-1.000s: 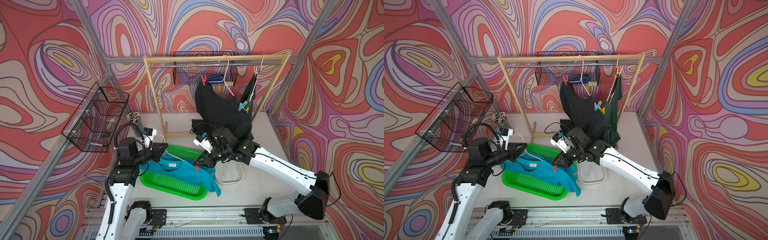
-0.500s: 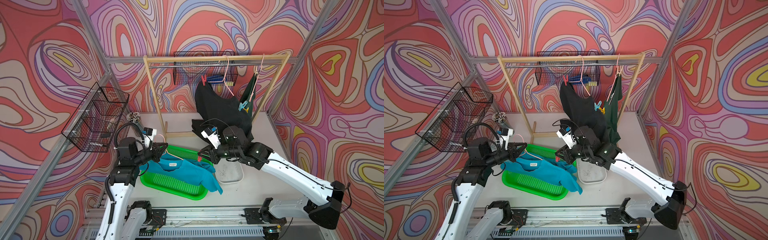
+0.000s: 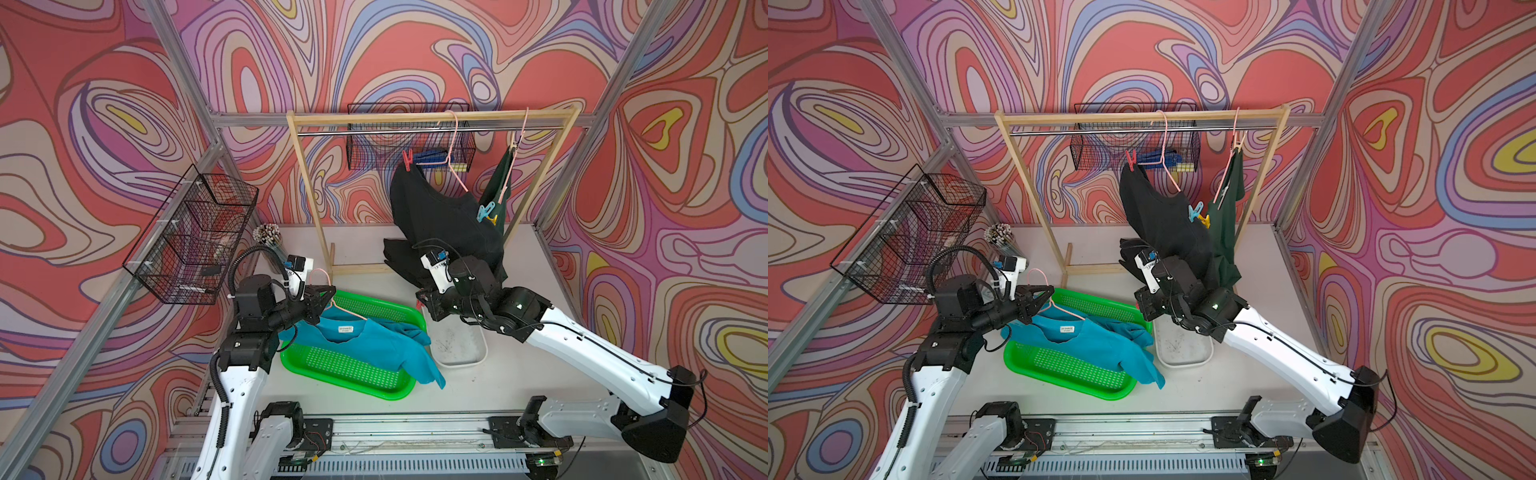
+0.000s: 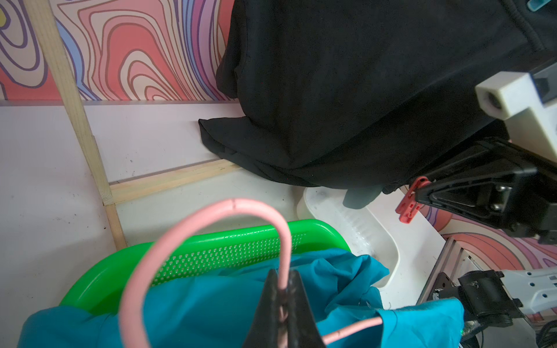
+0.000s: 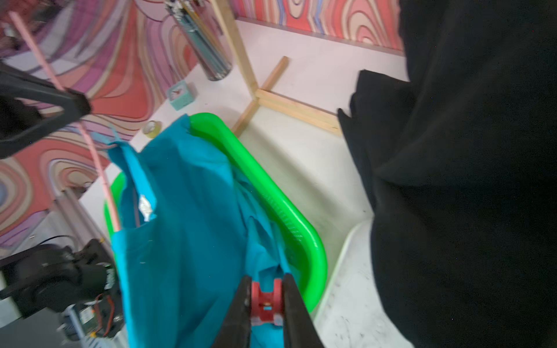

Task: Remove the clothespins securing t-shirts to the hanger
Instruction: Place the clothespin in the storage box, then adjust the hanger.

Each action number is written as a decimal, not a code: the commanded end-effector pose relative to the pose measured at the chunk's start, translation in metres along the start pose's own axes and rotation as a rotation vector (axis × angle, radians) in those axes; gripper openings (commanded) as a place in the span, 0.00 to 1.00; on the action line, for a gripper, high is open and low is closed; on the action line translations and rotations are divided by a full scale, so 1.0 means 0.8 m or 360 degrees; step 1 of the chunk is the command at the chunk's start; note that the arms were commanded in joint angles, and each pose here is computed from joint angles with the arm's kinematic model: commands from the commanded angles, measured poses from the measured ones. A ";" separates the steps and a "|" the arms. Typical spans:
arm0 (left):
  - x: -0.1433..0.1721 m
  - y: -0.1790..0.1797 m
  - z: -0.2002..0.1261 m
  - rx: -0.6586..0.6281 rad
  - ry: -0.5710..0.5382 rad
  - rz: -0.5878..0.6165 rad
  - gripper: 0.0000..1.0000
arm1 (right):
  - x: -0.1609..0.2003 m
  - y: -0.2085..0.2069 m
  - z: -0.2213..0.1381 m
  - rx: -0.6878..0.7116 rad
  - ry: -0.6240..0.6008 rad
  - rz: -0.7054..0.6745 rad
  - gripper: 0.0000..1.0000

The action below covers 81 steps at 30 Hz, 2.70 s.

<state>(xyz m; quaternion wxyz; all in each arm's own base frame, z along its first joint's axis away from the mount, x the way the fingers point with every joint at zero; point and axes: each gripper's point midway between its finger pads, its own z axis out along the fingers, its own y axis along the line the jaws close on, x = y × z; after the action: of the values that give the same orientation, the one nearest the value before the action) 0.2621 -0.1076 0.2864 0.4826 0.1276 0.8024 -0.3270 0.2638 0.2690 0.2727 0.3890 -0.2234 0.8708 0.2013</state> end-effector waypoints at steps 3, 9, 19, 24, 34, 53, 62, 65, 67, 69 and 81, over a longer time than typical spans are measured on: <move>0.004 -0.002 0.001 0.0020 0.0003 0.0017 0.00 | 0.024 -0.067 -0.006 0.0477 0.0065 0.0021 0.19; 0.003 -0.003 0.001 0.0022 0.0002 0.0021 0.00 | 0.048 -0.090 0.005 0.0648 0.0177 -0.0022 0.21; 0.003 -0.003 0.001 0.0025 0.0003 0.0021 0.00 | 0.084 -0.101 0.031 0.0715 0.0358 -0.0083 0.32; 0.003 -0.003 0.001 0.0025 0.0003 0.0020 0.00 | 0.089 -0.100 0.034 0.0704 0.0392 -0.0086 0.48; 0.004 -0.002 0.001 0.0022 0.0003 0.0021 0.00 | 0.061 -0.045 0.025 0.0282 0.0252 -0.0102 0.64; -0.003 -0.012 0.005 0.0089 -0.0003 0.0017 0.00 | -0.016 0.063 -0.013 -0.0440 0.0004 -0.0126 0.65; -0.022 -0.034 0.004 0.0159 0.0016 -0.0027 0.00 | -0.051 0.096 -0.010 -0.0616 -0.0080 -0.0157 0.65; -0.026 -0.040 0.001 0.0154 0.0008 -0.0035 0.00 | -0.059 0.103 -0.005 -0.0651 -0.0082 -0.0173 0.65; -0.027 -0.045 0.001 0.0154 0.0017 -0.0035 0.00 | -0.064 0.107 -0.002 -0.0669 -0.0075 -0.0191 0.65; -0.027 -0.051 0.002 0.0154 0.0034 -0.0028 0.00 | -0.069 0.112 -0.001 -0.0686 -0.0069 -0.0209 0.65; -0.010 -0.069 0.022 0.0115 0.0224 0.0056 0.00 | -0.086 0.134 0.014 -0.0809 -0.0060 -0.0217 0.63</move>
<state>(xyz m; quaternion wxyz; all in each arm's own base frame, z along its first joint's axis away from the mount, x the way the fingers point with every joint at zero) 0.2499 -0.1585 0.3124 0.4344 0.1796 0.8105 -0.3494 0.2546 0.3710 0.3311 0.3506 -0.3575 0.7800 0.3754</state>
